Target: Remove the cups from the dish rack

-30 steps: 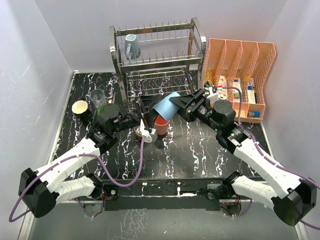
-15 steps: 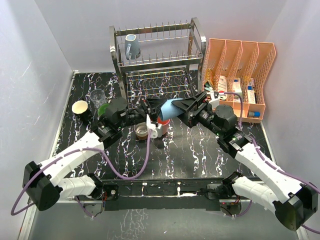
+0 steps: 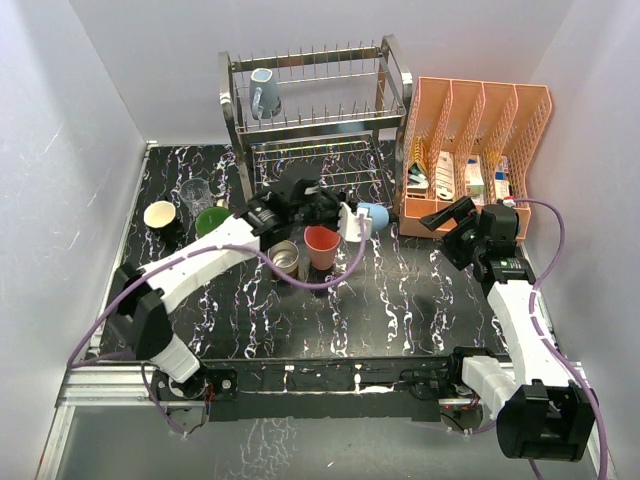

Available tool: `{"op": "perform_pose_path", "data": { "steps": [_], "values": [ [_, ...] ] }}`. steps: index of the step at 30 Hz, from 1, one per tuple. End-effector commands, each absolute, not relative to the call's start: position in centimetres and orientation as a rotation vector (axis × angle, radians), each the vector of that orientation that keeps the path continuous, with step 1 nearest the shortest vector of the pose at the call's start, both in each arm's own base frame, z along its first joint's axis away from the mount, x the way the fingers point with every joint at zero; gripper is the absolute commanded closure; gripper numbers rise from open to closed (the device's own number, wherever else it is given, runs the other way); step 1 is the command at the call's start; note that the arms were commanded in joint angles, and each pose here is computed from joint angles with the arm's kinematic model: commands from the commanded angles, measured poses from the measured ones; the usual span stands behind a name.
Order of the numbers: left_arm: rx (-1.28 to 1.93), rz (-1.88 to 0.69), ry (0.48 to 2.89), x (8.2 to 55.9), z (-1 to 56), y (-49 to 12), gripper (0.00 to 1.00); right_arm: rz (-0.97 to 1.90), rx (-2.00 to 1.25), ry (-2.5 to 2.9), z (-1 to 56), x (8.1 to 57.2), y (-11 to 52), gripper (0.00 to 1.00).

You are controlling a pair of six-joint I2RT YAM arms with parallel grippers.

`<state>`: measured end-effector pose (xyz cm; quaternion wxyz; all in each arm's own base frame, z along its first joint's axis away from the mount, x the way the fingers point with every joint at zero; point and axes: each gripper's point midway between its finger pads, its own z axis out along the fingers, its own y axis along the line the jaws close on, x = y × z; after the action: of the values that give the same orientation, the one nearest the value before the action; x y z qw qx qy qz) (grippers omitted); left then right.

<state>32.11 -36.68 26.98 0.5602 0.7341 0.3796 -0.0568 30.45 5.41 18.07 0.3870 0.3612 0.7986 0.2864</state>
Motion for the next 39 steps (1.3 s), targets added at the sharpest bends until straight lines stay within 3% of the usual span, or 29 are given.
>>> {"op": "perform_pose_path", "data": {
  "steps": [1, 15, 28, 29, 31, 34, 36, 39],
  "values": [
    [1.882, -0.187, 1.095, 31.8, 23.4, -36.8, 1.0, 0.562, 0.872, 2.018, 18.8, 29.9, 3.1, 0.02],
    [2.329, -0.1, 1.342, 31.8, 15.3, -39.6, 1.0, 0.263, 0.92, 1.978, 19.9, 29.0, -1.3, 0.02],
    [2.446, 0.069, 1.411, 33.2, 10.5, -40.1, 1.0, 0.159, 0.89, 1.918, 22.2, 28.4, -2.9, 0.02],
    [2.433, 0.071, 1.41, 33.3, 10.7, -40.3, 0.92, 0.159, 0.889, 1.92, 22.2, 28.4, -2.9, 0.02],
    [2.402, 0.078, 1.404, 33.5, 11.1, -40.7, 0.65, 0.163, 0.888, 1.918, 22.3, 28.4, -2.9, 0.02],
    [2.32, 0.083, 1.38, 34.2, 12.6, -41.6, 0.2, 0.171, 0.883, 1.914, 22.7, 28.6, -2.8, 0.02],
    [2.264, 0.084, 1.359, 34.4, 13.9, -42.2, 0.1, 0.177, 0.876, 1.904, 23.3, 28.8, -2.7, 0.02],
    [2.149, 0.102, 1.328, 35.1, 16.9, -43.3, 0.06, 0.193, 0.858, 1.878, 24.5, 29.1, -2.6, 0.02]
  ]
}}
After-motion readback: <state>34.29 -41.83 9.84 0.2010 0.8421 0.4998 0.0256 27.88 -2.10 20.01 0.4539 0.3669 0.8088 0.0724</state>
